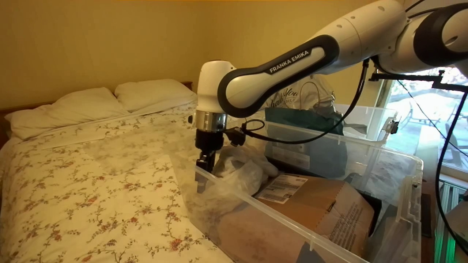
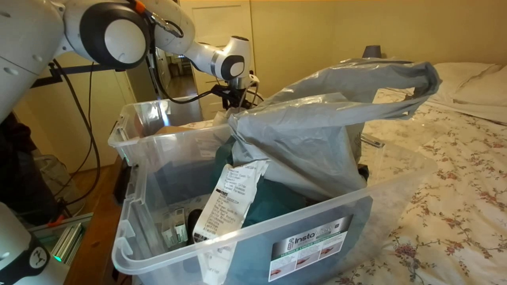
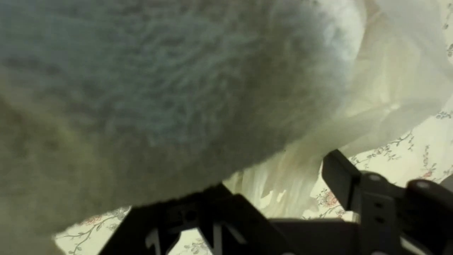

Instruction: Pick up the plastic bag from the bucket and put it on the bed

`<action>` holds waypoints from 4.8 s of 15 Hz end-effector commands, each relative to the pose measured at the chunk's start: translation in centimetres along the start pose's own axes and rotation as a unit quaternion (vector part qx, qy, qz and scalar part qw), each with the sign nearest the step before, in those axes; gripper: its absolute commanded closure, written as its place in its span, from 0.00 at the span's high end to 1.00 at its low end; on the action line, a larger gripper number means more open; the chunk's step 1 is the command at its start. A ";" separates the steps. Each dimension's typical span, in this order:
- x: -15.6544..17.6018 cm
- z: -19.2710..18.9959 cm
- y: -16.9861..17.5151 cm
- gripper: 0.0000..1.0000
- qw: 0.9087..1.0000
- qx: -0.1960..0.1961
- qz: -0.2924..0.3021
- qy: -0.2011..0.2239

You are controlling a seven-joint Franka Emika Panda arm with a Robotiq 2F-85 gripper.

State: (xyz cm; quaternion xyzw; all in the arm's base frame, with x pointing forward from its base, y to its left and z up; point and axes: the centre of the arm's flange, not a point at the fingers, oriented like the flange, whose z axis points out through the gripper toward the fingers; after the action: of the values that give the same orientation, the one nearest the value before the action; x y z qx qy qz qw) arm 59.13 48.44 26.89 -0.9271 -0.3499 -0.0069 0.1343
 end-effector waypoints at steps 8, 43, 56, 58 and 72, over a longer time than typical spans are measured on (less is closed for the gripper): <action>3.3 1.7 0.2 0.14 0.998 0.048 -0.038 0.021; 0.8 -9.3 -2.3 0.00 0.923 -0.366 -0.081 -0.084; 2.8 -8.7 -3.6 0.01 0.933 -0.318 -0.168 -0.015; 2.8 -8.8 -3.6 0.01 0.939 -0.305 -0.158 -0.025; 1.7 -10.3 -3.6 0.53 0.974 -0.225 0.007 -0.037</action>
State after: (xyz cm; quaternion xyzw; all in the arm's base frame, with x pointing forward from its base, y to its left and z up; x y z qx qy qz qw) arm 58.31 48.86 37.23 -0.9150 -0.3764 -0.0430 -0.1388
